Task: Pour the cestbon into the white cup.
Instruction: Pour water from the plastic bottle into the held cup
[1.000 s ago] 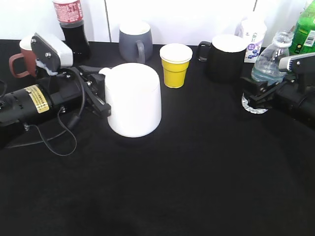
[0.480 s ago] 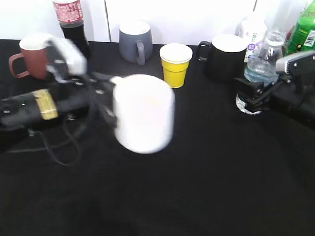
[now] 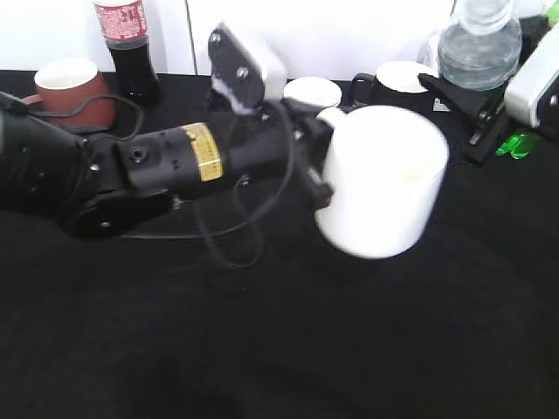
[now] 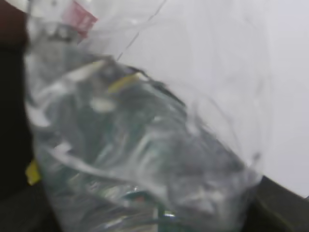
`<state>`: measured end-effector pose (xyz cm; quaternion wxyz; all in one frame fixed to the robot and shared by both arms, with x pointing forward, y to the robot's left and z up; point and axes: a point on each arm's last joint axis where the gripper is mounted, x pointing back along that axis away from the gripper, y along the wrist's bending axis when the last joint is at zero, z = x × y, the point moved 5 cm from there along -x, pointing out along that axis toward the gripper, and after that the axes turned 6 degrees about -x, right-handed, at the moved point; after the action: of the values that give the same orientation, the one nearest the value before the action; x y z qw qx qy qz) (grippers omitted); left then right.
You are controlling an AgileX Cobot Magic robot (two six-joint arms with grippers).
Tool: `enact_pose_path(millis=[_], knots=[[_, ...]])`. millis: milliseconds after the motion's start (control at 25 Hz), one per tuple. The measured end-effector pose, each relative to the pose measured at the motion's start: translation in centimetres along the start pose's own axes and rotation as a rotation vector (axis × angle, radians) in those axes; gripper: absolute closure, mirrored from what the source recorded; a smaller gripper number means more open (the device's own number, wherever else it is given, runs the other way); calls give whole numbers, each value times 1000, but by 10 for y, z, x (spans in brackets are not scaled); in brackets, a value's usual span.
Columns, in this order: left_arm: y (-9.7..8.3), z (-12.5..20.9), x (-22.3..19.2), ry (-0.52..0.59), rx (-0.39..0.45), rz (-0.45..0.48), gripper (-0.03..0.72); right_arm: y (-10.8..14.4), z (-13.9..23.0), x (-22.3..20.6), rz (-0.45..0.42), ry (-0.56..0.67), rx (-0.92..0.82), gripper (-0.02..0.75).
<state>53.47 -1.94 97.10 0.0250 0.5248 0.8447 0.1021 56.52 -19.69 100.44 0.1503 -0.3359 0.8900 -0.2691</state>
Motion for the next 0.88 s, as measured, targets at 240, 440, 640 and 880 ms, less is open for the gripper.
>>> enact_pose_path(millis=[240,440,640,880], knots=[[-10,-3,-4,-8,11,15,635,-4,-11,2,12,-23,307,246],[-10,-5,-4,-25,35,16,635,-4,-11,2,14,-23,484,246],[-10,-6,-4,-27,36,17,635,-4,-11,2,16,-22,661,246],[-10,-3,-4,-12,38,14,636,-5,-12,2,26,-18,726,246]])
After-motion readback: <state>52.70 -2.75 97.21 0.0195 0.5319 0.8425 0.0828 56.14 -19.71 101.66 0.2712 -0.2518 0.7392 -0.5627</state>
